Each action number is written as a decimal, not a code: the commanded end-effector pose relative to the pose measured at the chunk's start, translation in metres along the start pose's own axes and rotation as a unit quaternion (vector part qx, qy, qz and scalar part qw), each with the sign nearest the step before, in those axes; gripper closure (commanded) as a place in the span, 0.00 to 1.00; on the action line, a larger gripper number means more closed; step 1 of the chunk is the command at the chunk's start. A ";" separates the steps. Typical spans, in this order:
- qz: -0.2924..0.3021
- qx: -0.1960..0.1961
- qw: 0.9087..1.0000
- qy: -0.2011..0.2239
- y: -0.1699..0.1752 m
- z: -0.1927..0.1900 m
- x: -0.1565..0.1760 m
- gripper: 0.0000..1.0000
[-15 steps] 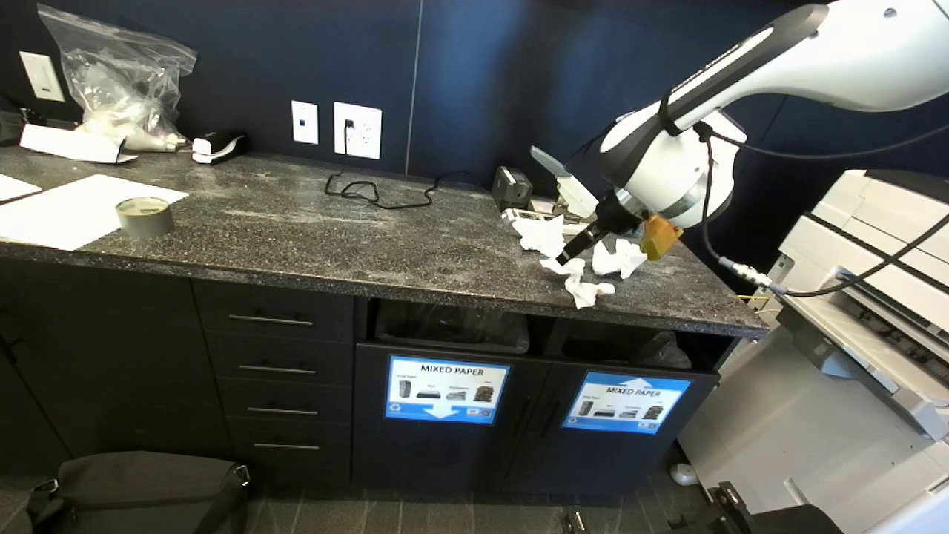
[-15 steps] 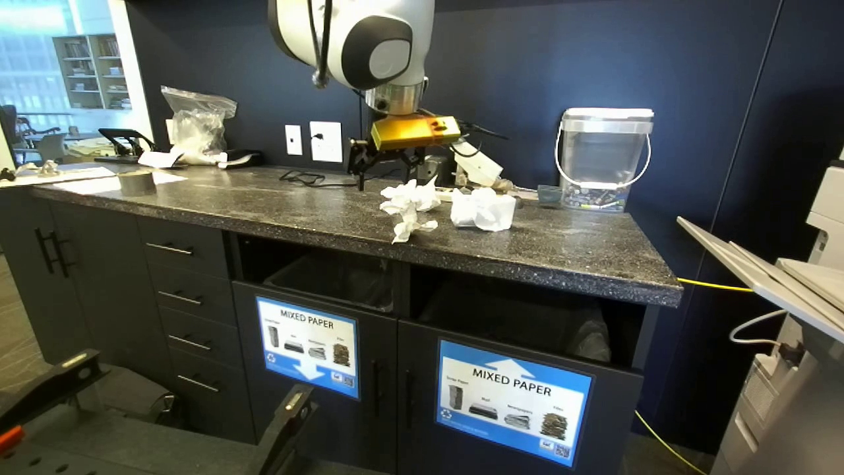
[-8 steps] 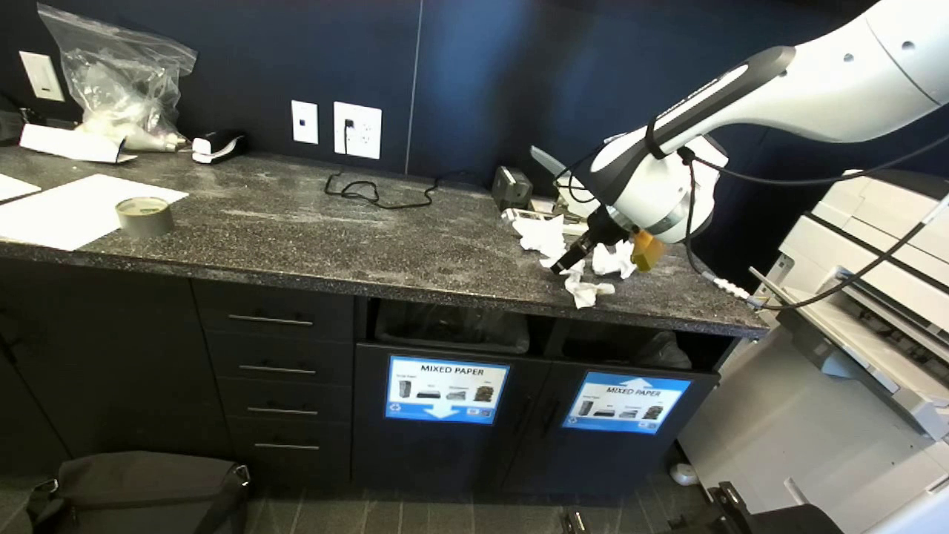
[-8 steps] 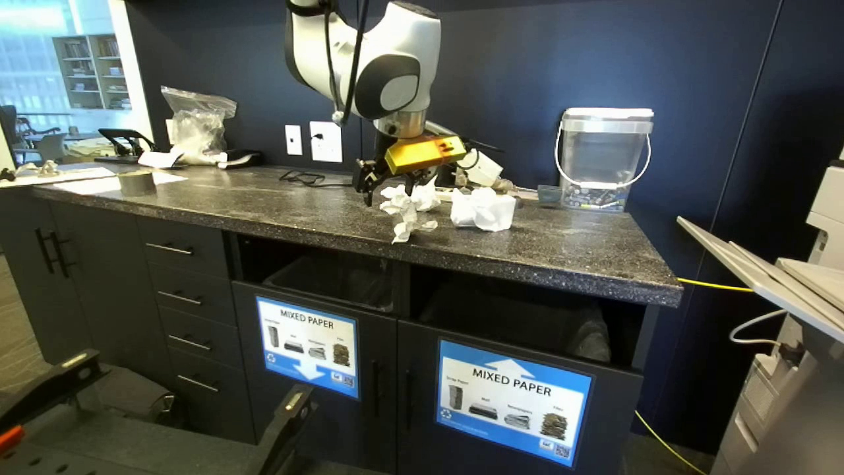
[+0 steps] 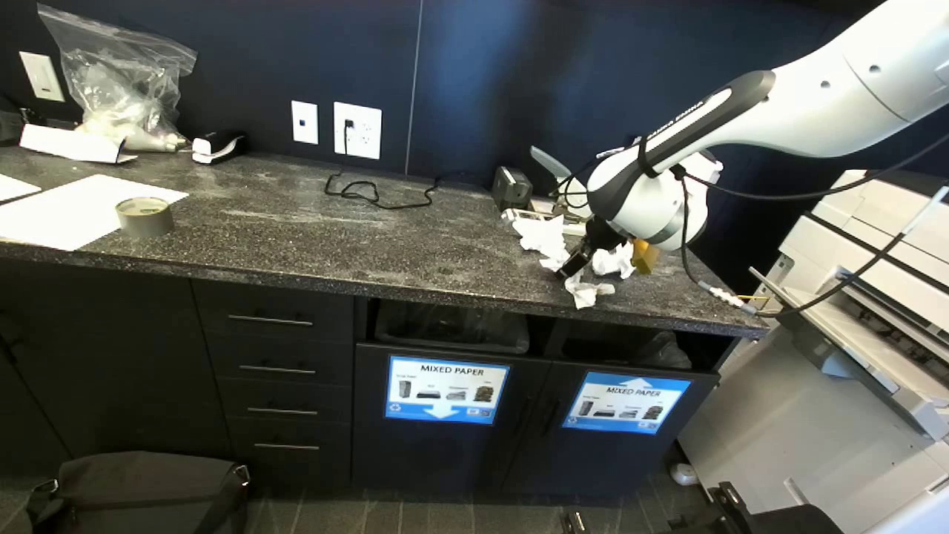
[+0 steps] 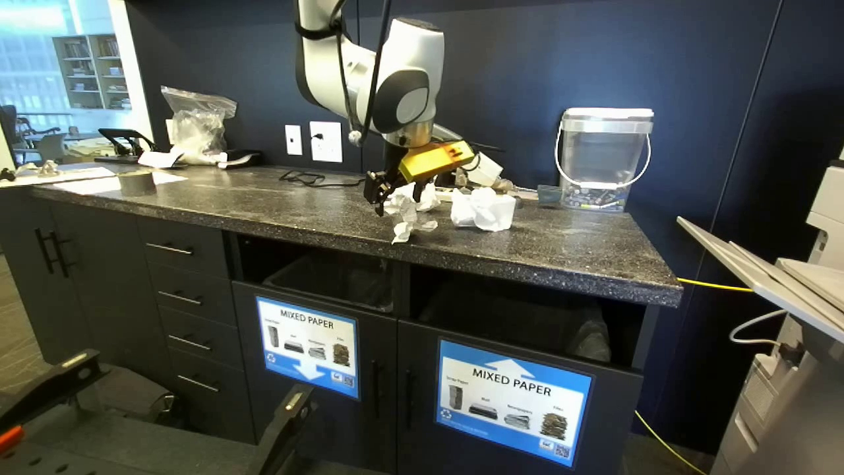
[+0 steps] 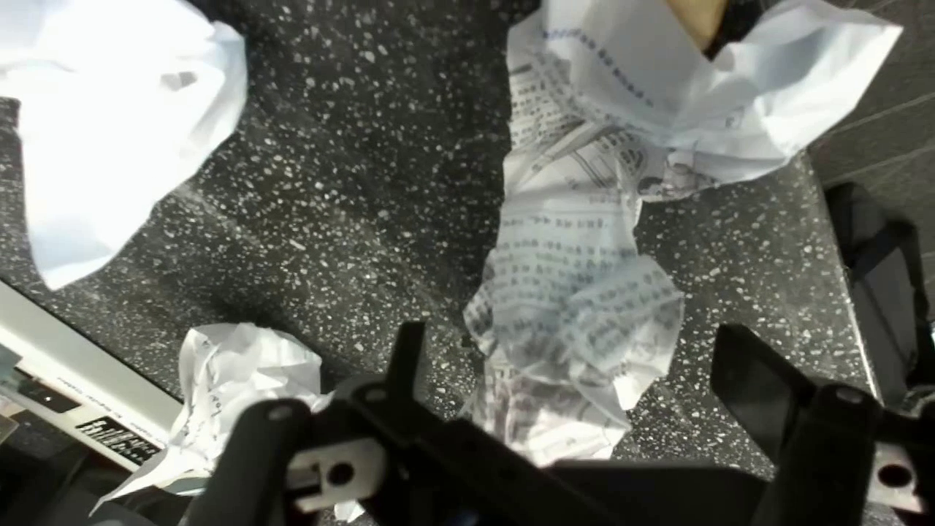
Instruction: Remove all the paper trash from the base top and put them in the mixed paper bin on the right
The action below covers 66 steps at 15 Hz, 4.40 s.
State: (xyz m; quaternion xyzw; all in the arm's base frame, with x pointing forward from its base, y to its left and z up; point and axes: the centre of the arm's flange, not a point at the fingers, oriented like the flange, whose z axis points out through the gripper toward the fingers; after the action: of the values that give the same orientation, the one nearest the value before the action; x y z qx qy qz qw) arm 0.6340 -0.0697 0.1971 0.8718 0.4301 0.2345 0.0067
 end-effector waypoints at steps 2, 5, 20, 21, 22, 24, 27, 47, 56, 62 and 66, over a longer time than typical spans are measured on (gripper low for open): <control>-0.025 -0.014 1.000 -0.012 0.010 0.010 0.005 0.00; -0.032 -0.017 0.999 -0.020 0.011 0.012 0.004 0.00; -0.055 -0.015 0.995 -0.077 0.006 0.015 0.001 0.98; -0.055 -0.007 0.995 -0.087 0.004 0.016 0.000 1.00; -0.053 -0.001 0.994 -0.098 0.003 0.015 -0.002 1.00; -0.048 0.007 0.992 -0.119 -0.001 0.010 -0.002 0.96; -0.043 0.017 0.986 -0.158 -0.006 -0.002 -0.010 0.97; 0.162 0.022 0.964 -0.210 -0.092 -0.024 -0.149 0.96; 0.343 -0.075 0.926 -0.140 -0.107 0.041 -0.203 0.96; 0.435 -0.150 0.886 -0.055 -0.084 0.069 -0.211 0.96; 0.468 -0.183 0.865 -0.006 -0.068 0.089 -0.215 0.95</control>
State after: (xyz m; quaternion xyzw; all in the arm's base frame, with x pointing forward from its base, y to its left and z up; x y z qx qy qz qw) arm 0.4902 -0.1626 0.0376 0.9695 -0.0424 0.2357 0.0520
